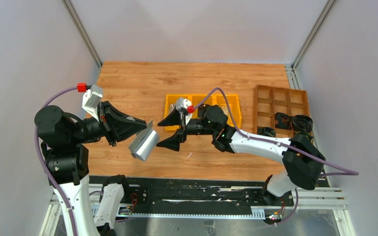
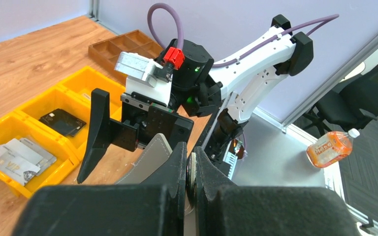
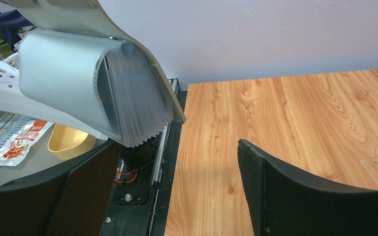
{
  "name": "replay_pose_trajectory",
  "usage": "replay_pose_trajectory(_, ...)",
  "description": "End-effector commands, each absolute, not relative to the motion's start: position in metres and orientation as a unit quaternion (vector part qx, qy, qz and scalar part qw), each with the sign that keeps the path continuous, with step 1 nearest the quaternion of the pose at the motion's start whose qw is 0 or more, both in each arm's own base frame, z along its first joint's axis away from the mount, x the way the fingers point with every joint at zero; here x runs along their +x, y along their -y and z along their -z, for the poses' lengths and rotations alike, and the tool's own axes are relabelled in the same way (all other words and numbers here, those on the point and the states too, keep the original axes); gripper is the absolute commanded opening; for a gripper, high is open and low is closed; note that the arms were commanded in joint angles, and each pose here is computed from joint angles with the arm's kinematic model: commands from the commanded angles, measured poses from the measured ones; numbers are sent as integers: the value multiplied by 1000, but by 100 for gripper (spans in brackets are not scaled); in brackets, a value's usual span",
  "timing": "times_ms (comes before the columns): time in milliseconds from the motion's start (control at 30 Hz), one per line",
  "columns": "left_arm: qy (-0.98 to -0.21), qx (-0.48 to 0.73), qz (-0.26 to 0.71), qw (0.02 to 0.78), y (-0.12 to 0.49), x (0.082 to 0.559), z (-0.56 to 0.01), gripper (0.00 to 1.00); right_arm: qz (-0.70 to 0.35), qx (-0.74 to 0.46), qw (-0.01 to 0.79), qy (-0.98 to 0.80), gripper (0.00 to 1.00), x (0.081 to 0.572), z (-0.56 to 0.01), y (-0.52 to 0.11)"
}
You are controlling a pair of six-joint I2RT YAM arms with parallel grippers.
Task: Take the credit cards out of the card holder
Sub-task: Remove the credit card from the card holder.
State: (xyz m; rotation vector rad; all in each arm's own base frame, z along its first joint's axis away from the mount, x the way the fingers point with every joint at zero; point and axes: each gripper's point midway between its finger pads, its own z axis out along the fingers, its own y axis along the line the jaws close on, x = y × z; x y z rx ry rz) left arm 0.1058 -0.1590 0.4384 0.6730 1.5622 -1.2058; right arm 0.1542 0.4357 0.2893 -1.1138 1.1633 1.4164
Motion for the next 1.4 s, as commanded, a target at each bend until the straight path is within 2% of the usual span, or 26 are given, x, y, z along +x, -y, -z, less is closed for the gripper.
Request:
replay_pose_trajectory(0, -640, 288, 499, 508, 160, 100, -448, 0, -585, -458, 492, -455, 92, 150, -295, -439)
replay_pose_trajectory(500, -641, 286, 500, 508, 160, 101, -450, 0, -573, -427, 538, -447, 92, 165, -315, -455)
replay_pose_trajectory(833, -644, 281, 501, 506, 159, 105, -448, 0, -620, -385, 570, -378, 92, 148, -366, -449)
replay_pose_trajectory(1367, -644, 283, 504, 501, 159, 107, -446, 0, -687, -377, 536, -314, 92, 109, -395, -454)
